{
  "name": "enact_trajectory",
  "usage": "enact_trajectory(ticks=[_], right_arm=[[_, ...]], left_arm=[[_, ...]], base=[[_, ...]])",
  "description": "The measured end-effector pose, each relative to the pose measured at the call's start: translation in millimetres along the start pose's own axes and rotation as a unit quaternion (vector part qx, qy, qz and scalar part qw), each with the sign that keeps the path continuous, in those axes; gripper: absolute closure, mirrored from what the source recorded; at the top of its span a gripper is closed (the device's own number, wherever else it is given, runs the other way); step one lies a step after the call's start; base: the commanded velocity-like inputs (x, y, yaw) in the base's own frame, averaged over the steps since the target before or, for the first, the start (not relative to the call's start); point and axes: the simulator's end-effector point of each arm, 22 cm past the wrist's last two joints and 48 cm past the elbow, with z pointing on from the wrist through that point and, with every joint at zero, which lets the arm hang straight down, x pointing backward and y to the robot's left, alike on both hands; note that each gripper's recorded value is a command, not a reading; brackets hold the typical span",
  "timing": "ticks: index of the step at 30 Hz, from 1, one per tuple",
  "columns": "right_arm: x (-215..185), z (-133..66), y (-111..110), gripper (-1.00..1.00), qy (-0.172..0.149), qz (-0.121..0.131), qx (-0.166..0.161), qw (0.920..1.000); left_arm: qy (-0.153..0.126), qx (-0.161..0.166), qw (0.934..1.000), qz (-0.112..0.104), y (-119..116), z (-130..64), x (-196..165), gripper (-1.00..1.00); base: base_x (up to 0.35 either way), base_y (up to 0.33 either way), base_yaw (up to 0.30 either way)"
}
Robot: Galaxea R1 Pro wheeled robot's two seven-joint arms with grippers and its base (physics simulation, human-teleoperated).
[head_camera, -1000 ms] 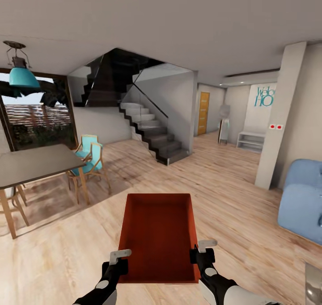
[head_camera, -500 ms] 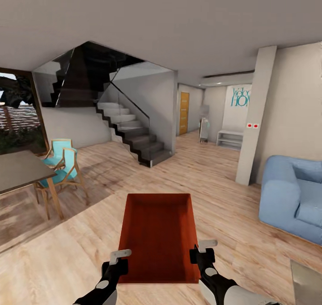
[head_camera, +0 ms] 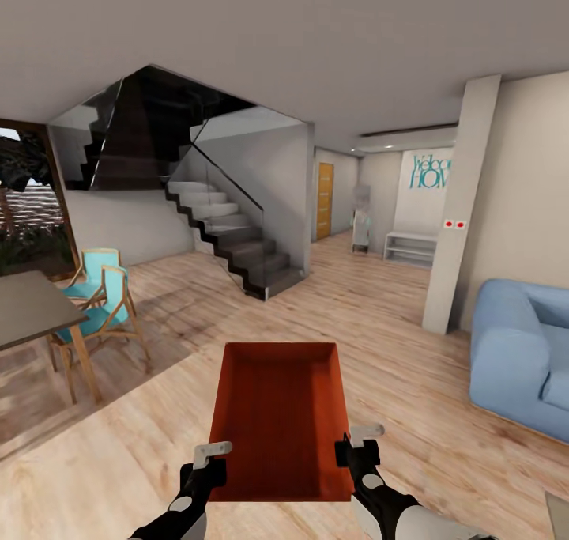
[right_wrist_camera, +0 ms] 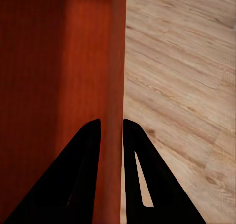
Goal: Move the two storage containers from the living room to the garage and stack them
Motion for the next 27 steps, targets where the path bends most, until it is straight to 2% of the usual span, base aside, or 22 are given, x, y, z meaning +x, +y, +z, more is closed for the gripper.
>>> enact_trajectory(ticks=[12,27], right_arm=[[-0.4,-0.1,0.5,1.00,-0.001,-0.001,0.001,1.0000],[-0.4,0.1,0.0,1.00,-0.001,0.000,0.000,1.0000]], left_arm=[[0.000,0.000,1.0000,0.000,0.5,0.1,-0.1,1.00],[0.000,0.000,1.0000,0.000,0.0,0.1,-0.2,1.00]], base=[[0.321,0.072,-0.018],[0.321,0.072,-0.260]])
